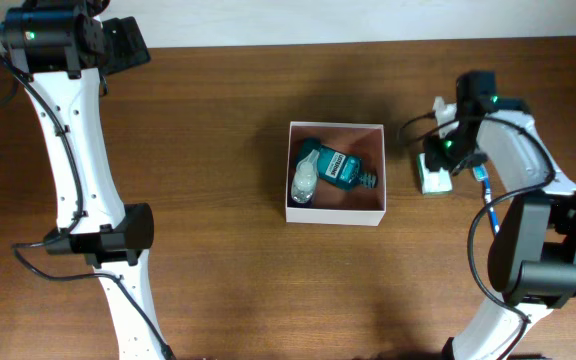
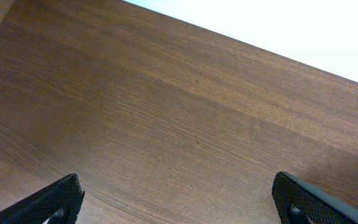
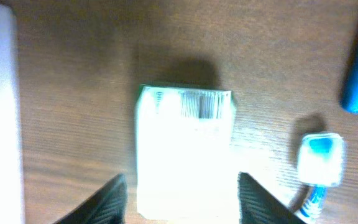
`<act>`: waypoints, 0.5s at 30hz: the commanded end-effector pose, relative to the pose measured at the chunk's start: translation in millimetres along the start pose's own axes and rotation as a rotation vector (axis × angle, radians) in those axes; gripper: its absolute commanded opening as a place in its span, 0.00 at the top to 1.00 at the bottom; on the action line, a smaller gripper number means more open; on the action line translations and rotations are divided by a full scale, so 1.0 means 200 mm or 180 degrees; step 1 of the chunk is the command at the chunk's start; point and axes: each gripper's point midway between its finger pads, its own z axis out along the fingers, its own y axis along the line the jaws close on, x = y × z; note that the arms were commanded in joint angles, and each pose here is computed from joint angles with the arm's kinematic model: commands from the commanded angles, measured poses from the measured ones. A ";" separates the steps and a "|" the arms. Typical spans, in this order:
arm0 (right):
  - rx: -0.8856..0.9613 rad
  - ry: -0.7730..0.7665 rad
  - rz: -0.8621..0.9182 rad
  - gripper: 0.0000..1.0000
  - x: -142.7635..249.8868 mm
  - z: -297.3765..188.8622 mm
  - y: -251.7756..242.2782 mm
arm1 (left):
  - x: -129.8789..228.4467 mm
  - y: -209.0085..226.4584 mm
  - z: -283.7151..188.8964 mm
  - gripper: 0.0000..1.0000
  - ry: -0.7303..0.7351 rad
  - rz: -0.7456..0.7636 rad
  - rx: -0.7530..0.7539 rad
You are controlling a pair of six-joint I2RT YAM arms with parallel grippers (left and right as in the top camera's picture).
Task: Pack container
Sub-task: 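Lift the soap box with the right gripper and carry it toward the box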
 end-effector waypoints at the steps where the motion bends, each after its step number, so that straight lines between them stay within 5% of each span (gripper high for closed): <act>1: -0.0041 -0.0195 0.0018 0.64 -0.12 -0.12 0.01 | -0.01 0.01 -0.04 0.01 -0.0041 -0.0056 0.0031; 3: -0.0095 -0.0258 0.0013 0.62 -0.16 -0.18 0.02 | -0.01 0.01 -0.04 0.01 -0.0042 -0.0056 0.0030; 8: -0.0153 -0.0318 0.0009 0.35 -0.19 -0.23 0.03 | -0.01 0.01 -0.04 0.01 -0.0041 -0.0056 0.0031; 15: -0.0149 -0.0328 0.0010 0.33 -0.18 -0.14 0.03 | -0.01 0.01 -0.04 0.01 -0.0041 -0.0056 0.0031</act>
